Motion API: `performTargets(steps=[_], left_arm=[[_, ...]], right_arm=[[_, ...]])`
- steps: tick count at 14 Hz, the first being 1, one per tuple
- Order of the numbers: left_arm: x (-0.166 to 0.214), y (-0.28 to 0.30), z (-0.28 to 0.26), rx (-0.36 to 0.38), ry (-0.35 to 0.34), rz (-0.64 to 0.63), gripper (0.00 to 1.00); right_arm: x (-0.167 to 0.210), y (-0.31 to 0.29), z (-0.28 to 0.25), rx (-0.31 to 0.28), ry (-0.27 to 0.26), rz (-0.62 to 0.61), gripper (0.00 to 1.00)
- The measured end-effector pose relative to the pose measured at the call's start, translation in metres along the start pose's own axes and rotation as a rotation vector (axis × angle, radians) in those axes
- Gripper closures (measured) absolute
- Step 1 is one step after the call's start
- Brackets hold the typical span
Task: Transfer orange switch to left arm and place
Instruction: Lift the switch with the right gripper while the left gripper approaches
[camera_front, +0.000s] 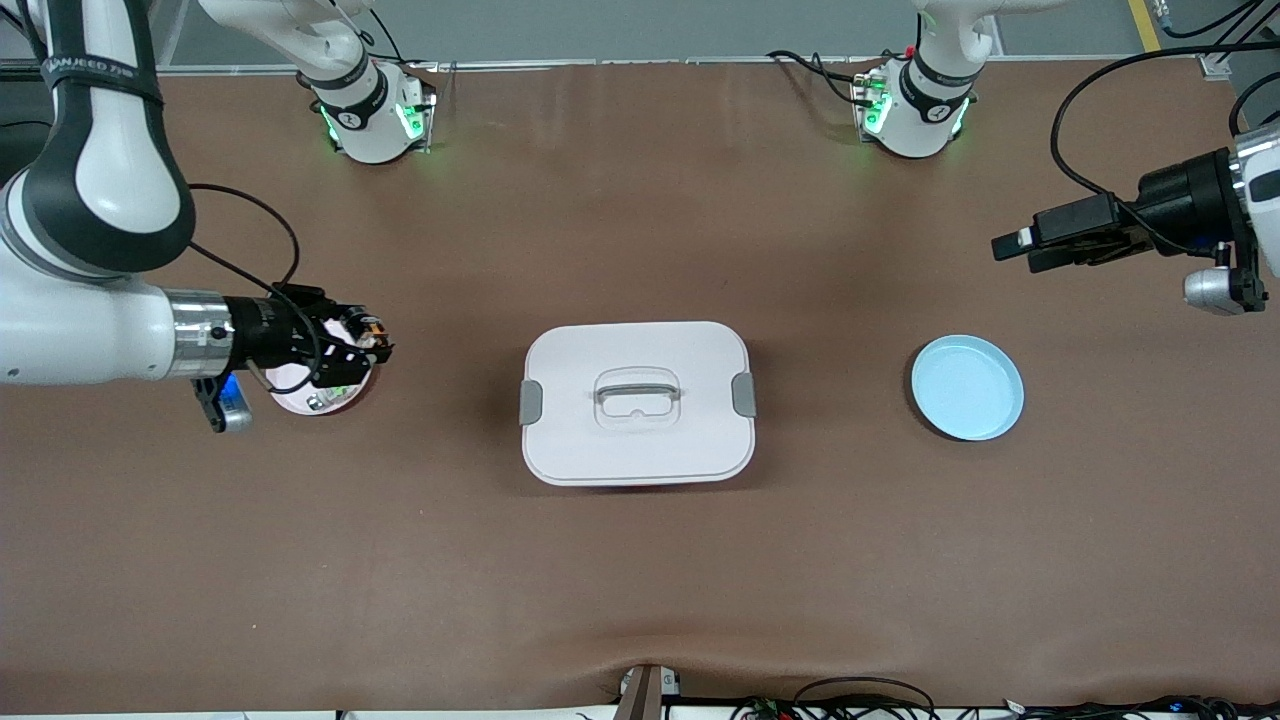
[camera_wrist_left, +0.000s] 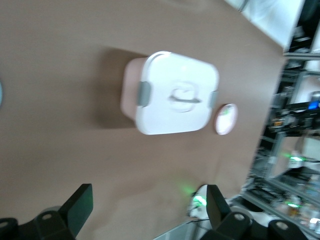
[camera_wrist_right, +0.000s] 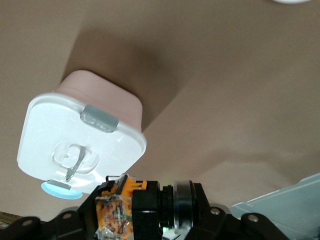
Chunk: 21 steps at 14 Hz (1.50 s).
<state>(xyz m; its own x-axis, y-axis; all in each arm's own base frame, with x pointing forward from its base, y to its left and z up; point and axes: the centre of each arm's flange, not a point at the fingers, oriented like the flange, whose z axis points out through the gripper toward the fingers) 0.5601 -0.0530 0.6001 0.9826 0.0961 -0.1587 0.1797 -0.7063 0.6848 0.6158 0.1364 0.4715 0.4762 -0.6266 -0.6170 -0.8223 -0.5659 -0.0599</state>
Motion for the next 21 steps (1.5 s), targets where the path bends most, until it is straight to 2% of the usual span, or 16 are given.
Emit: performTargets(steps=[3, 8, 11, 14, 19, 21], left_arm=[[0.002, 0.032, 0.024, -0.069, 0.04, 0.002, 0.0], [-0.007, 0.099, 0.095, -0.097, 0.149, -0.068, 0.0], [-0.008, 0.115, 0.138, -0.111, 0.176, -0.079, 0.0], [-0.011, 0.131, 0.182, -0.131, 0.165, -0.131, 0.0], [-0.023, 0.144, 0.202, -0.134, 0.129, -0.17, 0.0], [-0.031, 0.152, 0.213, -0.13, 0.108, -0.175, 0.0]], right_arm=[[-0.054, -0.031, 0.028, -0.03, 0.014, 0.082, 0.27], [-0.116, -0.074, 0.047, -0.024, 0.048, 0.189, 0.27], [-0.145, -0.087, 0.06, -0.017, 0.058, 0.209, 0.27], [-0.174, -0.105, 0.077, 0.049, 0.046, 0.258, 0.27], [-0.198, -0.139, 0.113, 0.067, 0.036, 0.337, 0.27], [-0.203, -0.151, 0.122, 0.092, 0.036, 0.356, 0.27]])
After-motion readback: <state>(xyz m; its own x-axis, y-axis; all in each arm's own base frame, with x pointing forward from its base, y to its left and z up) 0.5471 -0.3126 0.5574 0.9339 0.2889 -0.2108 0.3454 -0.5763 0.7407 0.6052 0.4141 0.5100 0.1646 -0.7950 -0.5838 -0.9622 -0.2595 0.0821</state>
